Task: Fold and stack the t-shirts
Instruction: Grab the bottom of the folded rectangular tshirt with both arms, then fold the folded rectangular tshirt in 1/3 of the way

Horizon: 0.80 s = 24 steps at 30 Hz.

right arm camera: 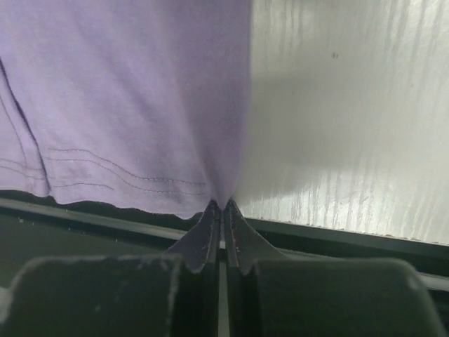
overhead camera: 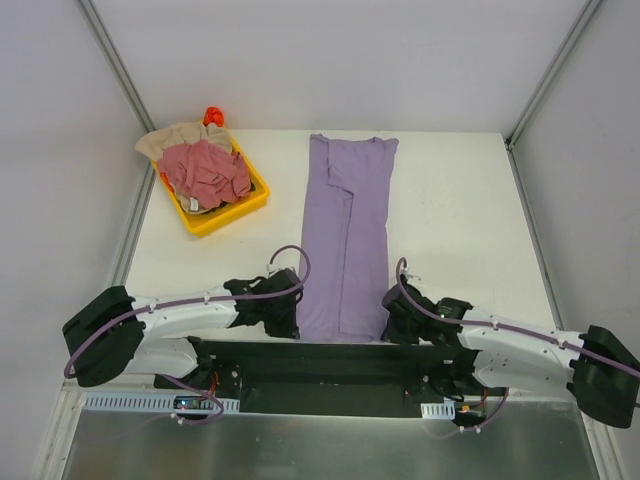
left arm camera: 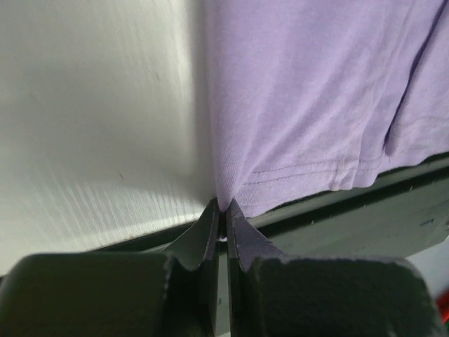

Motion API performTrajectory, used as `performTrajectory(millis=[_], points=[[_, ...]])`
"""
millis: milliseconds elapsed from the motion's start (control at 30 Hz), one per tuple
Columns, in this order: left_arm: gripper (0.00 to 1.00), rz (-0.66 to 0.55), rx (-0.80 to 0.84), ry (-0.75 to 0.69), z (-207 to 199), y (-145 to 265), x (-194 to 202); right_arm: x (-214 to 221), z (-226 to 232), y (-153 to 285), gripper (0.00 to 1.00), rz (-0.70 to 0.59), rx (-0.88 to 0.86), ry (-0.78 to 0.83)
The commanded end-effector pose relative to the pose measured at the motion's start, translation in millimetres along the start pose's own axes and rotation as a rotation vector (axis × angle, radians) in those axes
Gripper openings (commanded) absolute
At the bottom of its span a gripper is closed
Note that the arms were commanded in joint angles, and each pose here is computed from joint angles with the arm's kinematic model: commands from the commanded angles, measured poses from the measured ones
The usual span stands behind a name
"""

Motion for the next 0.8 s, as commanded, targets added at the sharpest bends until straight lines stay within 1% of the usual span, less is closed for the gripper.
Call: performTrajectory(millis=[0,167,267,367,500,633,767], points=[[0.0,0.047,-0.03,-0.046,10.4,7.2,26.7,19.3,0.9,7.3,0.01,0.069,-0.071,-0.025],[0.0,0.023,0.026,-0.065,1.6,16.7,33.1,31.8,2.5,26.5,0.01,0.089,-0.142,-0.015],[0.0,-0.017,0.074,-0.101,-10.3,25.4,25.0,24.2,14.6,35.2,0.01,0.044,-0.223,0.004],[0.0,-0.095,0.106,-0.133,-23.6,35.2,9.1,5.9,19.4,42.5,0.01,-0.036,-0.227,0.039],[0.0,-0.18,0.157,-0.176,-45.5,52.2,-13.0,-17.3,24.6,50.3,0.01,-0.092,-0.199,0.078],[0.0,-0.235,0.18,-0.141,-56.5,64.7,-43.4,-47.2,32.3,57.7,0.01,-0.15,-0.168,0.109],[0.0,-0.295,0.193,-0.156,-73.9,75.1,-80.8,-84.1,35.5,63.5,0.01,-0.226,-0.122,0.12]])
Point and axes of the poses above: each gripper's point midway between its finger pads, its own y axis back along the fingers, its own z axis along the line the jaws close on, x = y × z, the point moved 1 cm from there along y, back along the fingers, and after that the axes turned 3 degrees about y, right-handed, at the moved point
